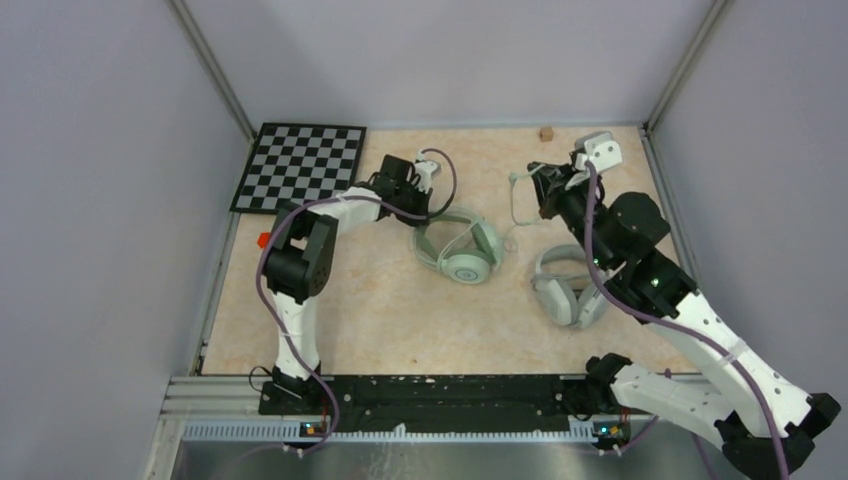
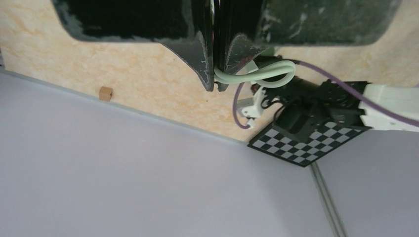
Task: Wrap the headphones
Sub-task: Pick up the headphones from the center of the board.
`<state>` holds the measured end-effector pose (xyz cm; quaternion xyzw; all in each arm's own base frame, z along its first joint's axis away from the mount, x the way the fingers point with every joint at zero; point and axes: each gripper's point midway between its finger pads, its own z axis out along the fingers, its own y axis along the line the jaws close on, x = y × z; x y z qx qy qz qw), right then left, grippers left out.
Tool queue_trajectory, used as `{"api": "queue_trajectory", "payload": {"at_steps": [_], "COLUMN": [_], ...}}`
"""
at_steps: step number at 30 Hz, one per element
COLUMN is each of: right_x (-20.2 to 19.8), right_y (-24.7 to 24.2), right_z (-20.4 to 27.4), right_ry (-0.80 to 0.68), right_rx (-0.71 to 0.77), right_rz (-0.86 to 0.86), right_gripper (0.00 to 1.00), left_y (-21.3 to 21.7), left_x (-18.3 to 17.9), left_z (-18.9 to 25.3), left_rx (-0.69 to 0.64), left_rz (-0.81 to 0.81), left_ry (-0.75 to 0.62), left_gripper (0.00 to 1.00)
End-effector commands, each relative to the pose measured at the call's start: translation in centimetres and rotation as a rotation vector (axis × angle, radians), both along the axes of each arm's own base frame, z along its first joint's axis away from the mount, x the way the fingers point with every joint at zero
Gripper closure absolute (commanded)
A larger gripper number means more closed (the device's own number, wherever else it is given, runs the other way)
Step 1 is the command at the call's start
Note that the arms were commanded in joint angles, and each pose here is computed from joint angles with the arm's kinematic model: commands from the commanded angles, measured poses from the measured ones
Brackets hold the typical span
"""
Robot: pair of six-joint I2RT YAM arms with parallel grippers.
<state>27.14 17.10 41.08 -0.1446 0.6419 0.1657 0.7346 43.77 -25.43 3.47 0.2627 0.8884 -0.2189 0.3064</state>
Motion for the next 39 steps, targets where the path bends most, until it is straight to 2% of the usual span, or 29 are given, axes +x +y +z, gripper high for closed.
{"api": "queue_trajectory", "payload": {"at_steps": [1, 7, 11, 15, 24, 32, 35, 39], "right_x": [1.6, 3.9, 4.7, 4.6, 3.6, 1.2, 0.0, -1.6], "right_y": [-1.1, -2.8, -3.7, -3.7, -2.1, -3.1, -2.6, -0.1], "right_z": [3.1, 6.5, 8.9, 12.7, 19.0, 23.9, 24.4, 23.5], "right_ry": [-0.058, -0.092, -0.116, -0.149, -0.173, -0.219, -0.225, -0.231], "right_rx": [0.025, -0.006, 0.000, 0.039, 0.201, 0.315, 0.317, 0.224], "right_rz": [-0.070, -0.183, -0.234, -0.225, -0.111, -0.079, -0.012, 0.146], "right_gripper": [1.00, 1.00, 1.00, 1.00, 1.00, 1.00, 1.00, 1.00], "left_y": [-0.2, 1.1, 0.5, 0.9, 4.6, 8.4, 9.2, 10.1], "left_x": [-3.4, -6.0, -7.8, -8.3, -7.8, -6.8, -6.4, -5.8], "left_z": [3.6, 5.5, 7.8, 8.8, 11.2, 13.7, 14.5, 14.6], "left_rx": [-0.049, 0.044, 0.034, 0.164, 0.396, 0.551, 0.575, 0.631], "left_rz": [-0.120, -0.122, -0.161, -0.161, -0.037, 0.125, 0.189, 0.244], "left_ry": [-0.044, -0.123, -0.190, -0.305, -0.375, -0.415, -0.428, -0.429], "left_gripper": [1.00, 1.00, 1.00, 1.00, 1.00, 1.00, 1.00, 1.00]}}
